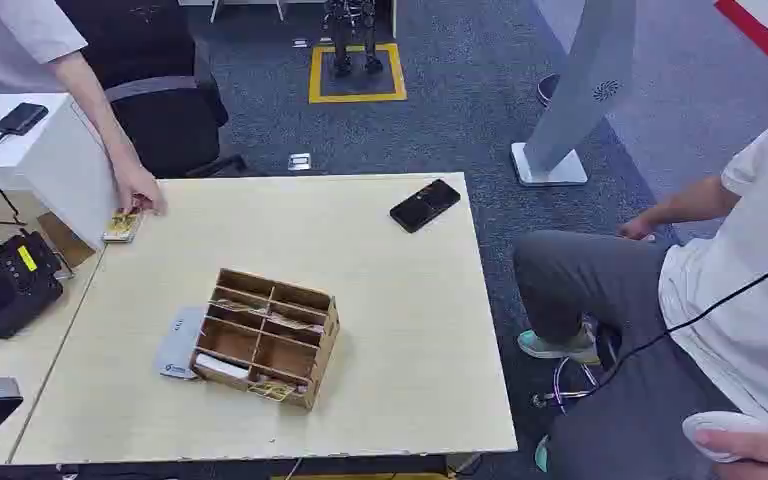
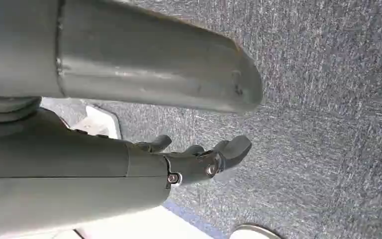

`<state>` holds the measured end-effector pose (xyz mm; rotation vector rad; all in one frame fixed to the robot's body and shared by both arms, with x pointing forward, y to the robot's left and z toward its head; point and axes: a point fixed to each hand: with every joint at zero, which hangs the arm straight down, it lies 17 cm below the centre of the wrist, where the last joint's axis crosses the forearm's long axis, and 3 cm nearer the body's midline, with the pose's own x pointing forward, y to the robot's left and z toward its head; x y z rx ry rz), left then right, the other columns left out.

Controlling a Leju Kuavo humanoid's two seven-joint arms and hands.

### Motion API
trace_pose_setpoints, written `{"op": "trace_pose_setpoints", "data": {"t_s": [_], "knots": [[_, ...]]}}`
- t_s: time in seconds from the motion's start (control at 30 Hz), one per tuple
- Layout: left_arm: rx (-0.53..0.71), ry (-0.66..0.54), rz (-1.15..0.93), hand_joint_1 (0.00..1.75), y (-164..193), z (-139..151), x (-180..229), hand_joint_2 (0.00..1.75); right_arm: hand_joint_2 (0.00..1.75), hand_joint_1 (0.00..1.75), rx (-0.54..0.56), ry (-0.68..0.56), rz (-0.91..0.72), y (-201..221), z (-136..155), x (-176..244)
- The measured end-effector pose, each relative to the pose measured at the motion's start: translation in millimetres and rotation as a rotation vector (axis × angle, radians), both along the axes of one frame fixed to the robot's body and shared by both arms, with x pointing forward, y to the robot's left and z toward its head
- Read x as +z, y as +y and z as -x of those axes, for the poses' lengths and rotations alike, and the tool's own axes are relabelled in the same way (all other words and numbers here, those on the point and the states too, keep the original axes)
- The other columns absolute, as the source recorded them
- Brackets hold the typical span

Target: Pass the card to the sensor for recognition and then transmit it.

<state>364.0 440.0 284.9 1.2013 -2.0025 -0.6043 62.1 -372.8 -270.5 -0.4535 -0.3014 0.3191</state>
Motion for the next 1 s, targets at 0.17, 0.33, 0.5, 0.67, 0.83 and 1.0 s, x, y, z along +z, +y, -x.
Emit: {"op": "trace_pose_setpoints", "data": {"t_s": [0.17, 0.33, 0.5, 0.67, 0.83, 1.0], "knots": [[0.057, 0.063, -0.176, 1.50, -2, -12, -15, 1.75, 0.00, 0.00, 0.028, 0.007, 0.001, 2, -2, 0], [0.113, 0.107, -0.346, 1.50, 0, -21, -29, 1.75, 0.00, 0.00, 0.055, 0.014, 0.003, 4, -4, -1], [0.161, 0.130, -0.495, 0.00, 2, -26, -40, 1.75, 0.00, 0.00, 0.074, 0.022, 0.006, 5, -4, -1], [0.189, 0.136, -0.514, 0.00, 7, -28, -44, 1.75, 0.00, 0.00, 0.082, 0.028, 0.010, 5, -4, -1], [0.237, 0.157, -0.558, 0.00, 10, -32, -54, 1.75, 0.00, 0.00, 0.100, 0.041, 0.011, 7, -4, -2], [0.267, 0.167, -0.575, 0.00, 1, -43, -67, 1.75, 0.00, 0.00, 0.135, 0.034, 0.014, 11, -10, -1]]}}
